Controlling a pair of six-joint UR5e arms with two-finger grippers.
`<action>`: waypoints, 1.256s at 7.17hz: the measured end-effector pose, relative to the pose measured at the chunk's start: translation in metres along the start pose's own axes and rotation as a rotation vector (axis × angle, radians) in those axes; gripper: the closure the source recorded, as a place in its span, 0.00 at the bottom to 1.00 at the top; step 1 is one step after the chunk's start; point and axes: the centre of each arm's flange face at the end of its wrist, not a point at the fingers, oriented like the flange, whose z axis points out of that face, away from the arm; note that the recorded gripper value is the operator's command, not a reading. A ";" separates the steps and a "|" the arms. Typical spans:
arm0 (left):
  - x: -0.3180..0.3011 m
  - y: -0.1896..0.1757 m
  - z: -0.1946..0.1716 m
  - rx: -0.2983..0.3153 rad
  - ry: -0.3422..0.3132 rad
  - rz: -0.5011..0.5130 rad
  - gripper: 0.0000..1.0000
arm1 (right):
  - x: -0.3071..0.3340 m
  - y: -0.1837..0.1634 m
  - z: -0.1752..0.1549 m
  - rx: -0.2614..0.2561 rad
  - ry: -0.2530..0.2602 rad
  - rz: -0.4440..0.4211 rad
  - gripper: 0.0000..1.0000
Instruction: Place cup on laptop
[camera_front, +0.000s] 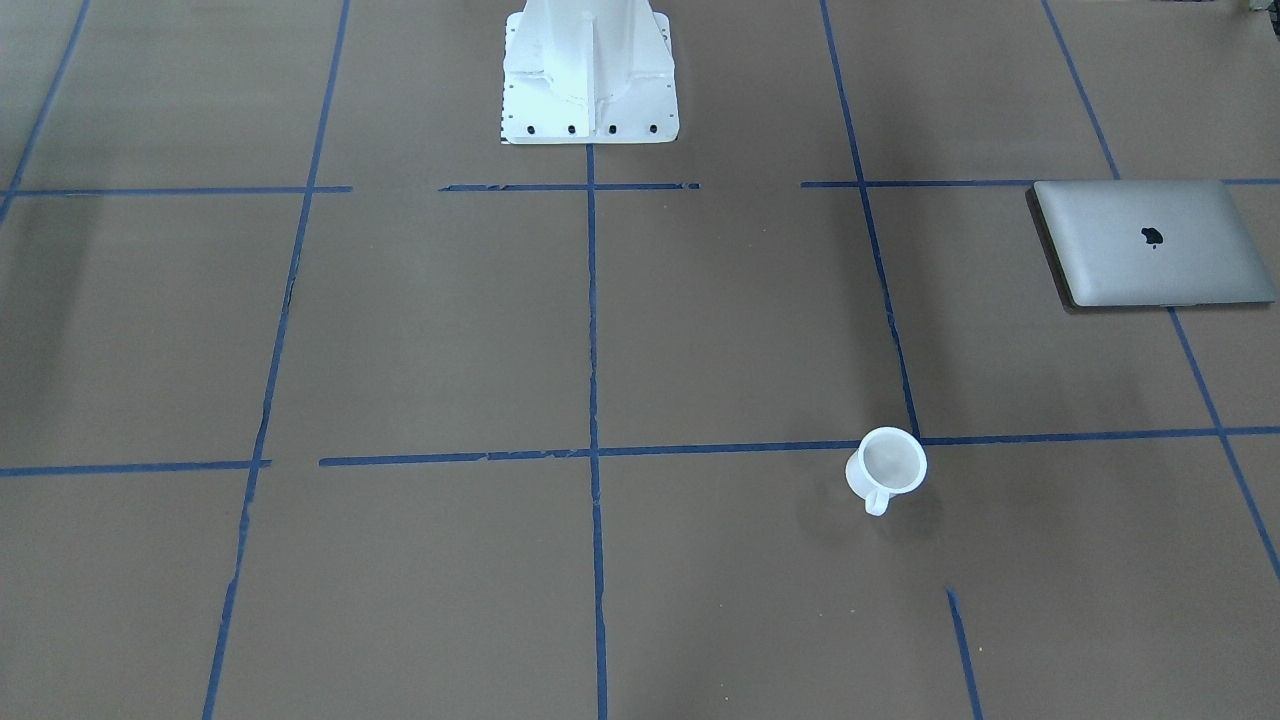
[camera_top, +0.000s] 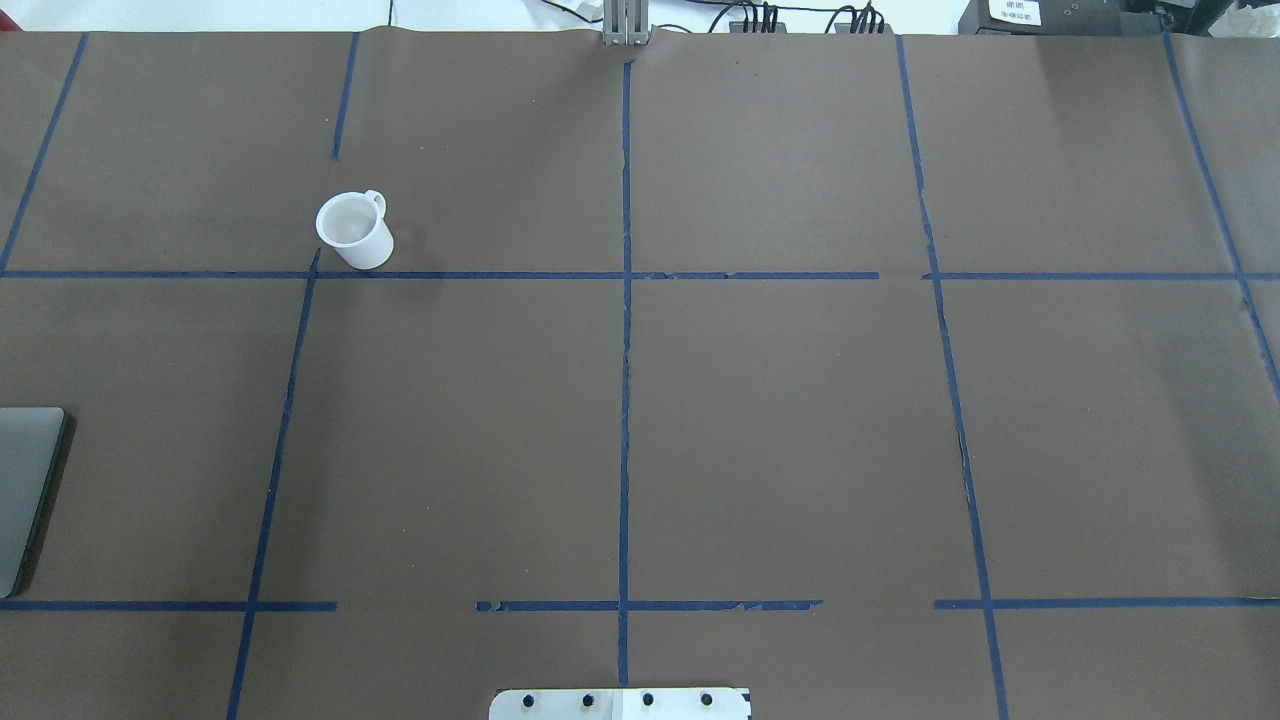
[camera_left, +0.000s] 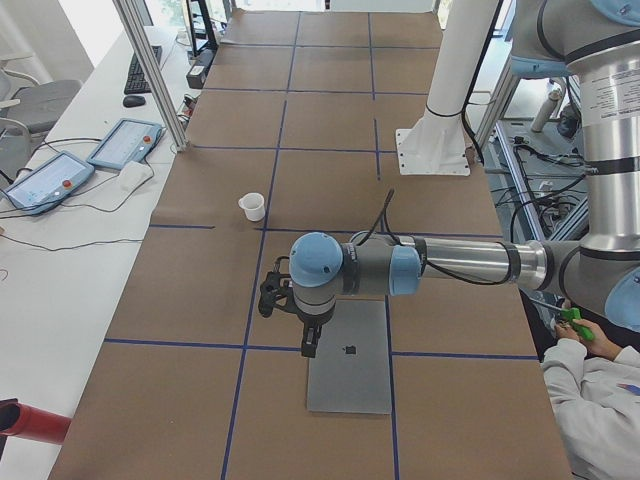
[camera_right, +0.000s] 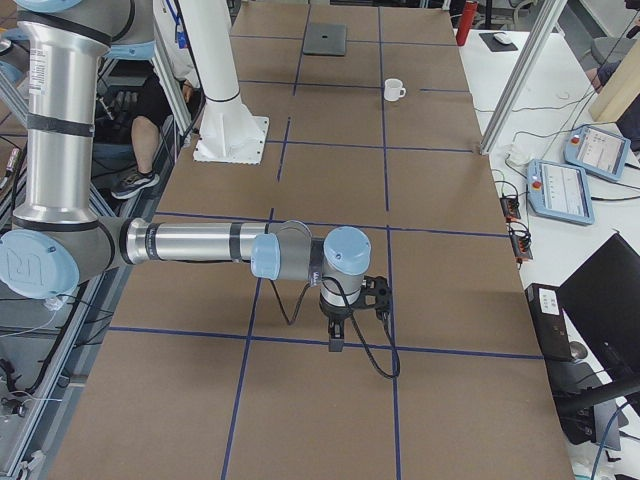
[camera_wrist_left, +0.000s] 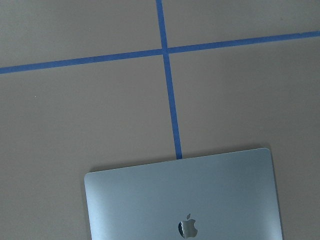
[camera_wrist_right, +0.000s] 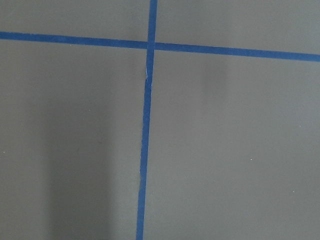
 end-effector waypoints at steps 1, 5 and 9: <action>0.001 -0.001 0.000 0.001 -0.004 0.006 0.00 | 0.000 0.000 0.000 0.000 0.000 0.000 0.00; 0.005 -0.010 0.005 0.044 -0.042 0.077 0.00 | 0.000 0.000 0.000 -0.001 0.000 0.001 0.00; 0.188 -0.162 0.048 0.111 0.063 0.187 0.00 | 0.000 0.000 0.000 0.000 0.000 0.000 0.00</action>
